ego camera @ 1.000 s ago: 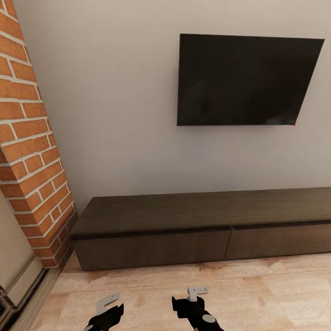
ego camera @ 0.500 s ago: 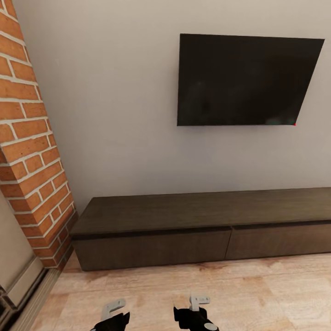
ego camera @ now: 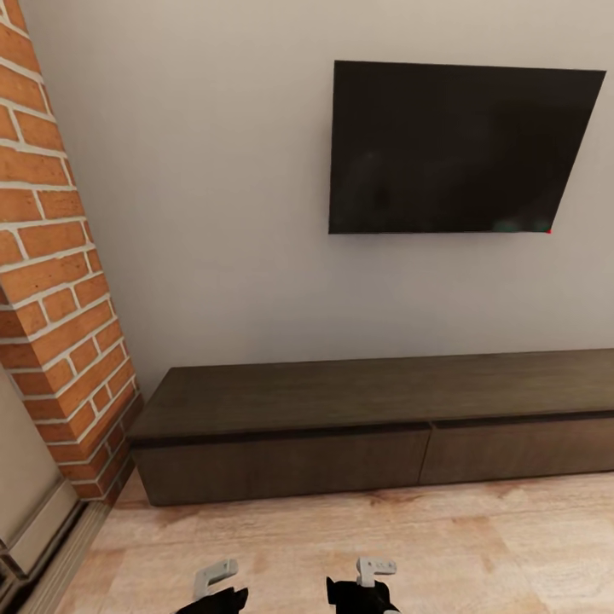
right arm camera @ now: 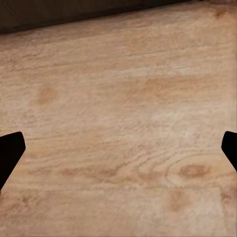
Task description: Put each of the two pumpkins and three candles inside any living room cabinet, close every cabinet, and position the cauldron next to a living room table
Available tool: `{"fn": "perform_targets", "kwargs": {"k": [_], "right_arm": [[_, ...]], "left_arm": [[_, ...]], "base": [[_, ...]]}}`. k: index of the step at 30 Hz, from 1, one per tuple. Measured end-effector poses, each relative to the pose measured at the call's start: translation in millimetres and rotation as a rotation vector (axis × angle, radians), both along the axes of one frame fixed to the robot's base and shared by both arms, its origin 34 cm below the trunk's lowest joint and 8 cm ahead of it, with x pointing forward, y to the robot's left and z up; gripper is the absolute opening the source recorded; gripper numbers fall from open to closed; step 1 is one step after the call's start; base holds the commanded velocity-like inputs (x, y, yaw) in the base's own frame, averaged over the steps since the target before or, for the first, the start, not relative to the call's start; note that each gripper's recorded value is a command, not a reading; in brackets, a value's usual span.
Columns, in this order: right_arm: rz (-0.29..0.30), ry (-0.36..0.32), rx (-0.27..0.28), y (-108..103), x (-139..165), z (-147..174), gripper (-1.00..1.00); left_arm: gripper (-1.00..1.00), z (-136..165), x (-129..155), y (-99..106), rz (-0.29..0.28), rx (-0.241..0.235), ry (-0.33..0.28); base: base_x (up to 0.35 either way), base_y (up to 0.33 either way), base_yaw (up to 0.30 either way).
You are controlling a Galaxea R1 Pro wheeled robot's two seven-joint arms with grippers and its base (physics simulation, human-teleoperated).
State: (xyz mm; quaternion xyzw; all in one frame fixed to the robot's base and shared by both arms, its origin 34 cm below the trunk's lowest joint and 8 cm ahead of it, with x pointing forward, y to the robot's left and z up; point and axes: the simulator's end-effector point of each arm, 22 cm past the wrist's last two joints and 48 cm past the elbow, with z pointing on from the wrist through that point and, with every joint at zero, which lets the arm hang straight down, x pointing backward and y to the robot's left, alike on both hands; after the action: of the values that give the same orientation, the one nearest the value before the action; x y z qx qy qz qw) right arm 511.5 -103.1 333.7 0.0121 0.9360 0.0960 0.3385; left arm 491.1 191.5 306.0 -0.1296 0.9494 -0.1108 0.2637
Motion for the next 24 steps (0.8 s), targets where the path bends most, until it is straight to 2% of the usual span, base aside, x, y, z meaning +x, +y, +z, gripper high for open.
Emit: {"fn": "perform_targets", "kwargs": {"k": [4,5,7,9,10,12,14,16,18,20,24], "right_arm": [[-0.003,-0.008,0.025,3.3,3.0,3.0,1.00],[-0.015,-0.013,0.048,3.2,5.7,5.1,1.00],[-0.034,-0.038,0.111,6.0,12.7,12.0,1.00],[-0.061,-0.057,0.224,6.9,19.7,20.5,1.00],[-0.075,-0.061,0.255,2.3,22.1,22.3,1.00],[-0.163,-0.086,0.359,-37.5,33.3,28.4,1.00],[-0.273,-0.115,0.449,-87.7,43.3,35.8,1.00],[-0.356,-0.120,0.544,-116.6,47.4,42.3,1.00],[-0.397,-0.106,0.625,-125.4,47.8,46.6,1.00],[-0.428,-0.108,0.683,-129.7,50.7,52.2,1.00],[-0.488,-0.164,0.759,-141.1,66.2,71.2,1.00]], "left_arm": [[1.00,-2.0,-3.6,-0.8,-0.006,-0.007,0.019],[1.00,-13.1,-28.9,-10.6,-0.035,-0.046,0.146],[1.00,-9.1,-23.9,-13.5,-0.044,-0.067,0.134],[1.00,3.8,-7.1,-16.3,-0.057,-0.095,0.094],[1.00,9.5,-0.7,-17.7,-0.063,-0.106,0.082],[1.00,33.7,16.4,-25.9,-0.099,-0.169,0.084],[1.00,60.8,22.3,-37.4,-0.148,-0.254,0.130],[1.00,91.6,31.4,-47.4,-0.192,-0.332,0.132],[1.00,118.7,43.2,-48.9,-0.224,-0.378,0.098],[1.00,136.6,51.0,-47.9,-0.241,-0.405,0.069],[1.00,150.9,52.6,-52.4,-0.246,-0.460,0.073]], "base": [[0.024,0.000,0.000],[0.007,0.000,0.000],[0.004,0.000,0.000],[0.002,0.000,0.000],[0.000,0.000,0.000],[0.000,0.000,0.000],[0.000,0.000,0.000],[0.000,0.000,0.000],[0.000,0.000,0.000],[0.000,0.000,0.000],[0.000,0.000,0.000]]}}
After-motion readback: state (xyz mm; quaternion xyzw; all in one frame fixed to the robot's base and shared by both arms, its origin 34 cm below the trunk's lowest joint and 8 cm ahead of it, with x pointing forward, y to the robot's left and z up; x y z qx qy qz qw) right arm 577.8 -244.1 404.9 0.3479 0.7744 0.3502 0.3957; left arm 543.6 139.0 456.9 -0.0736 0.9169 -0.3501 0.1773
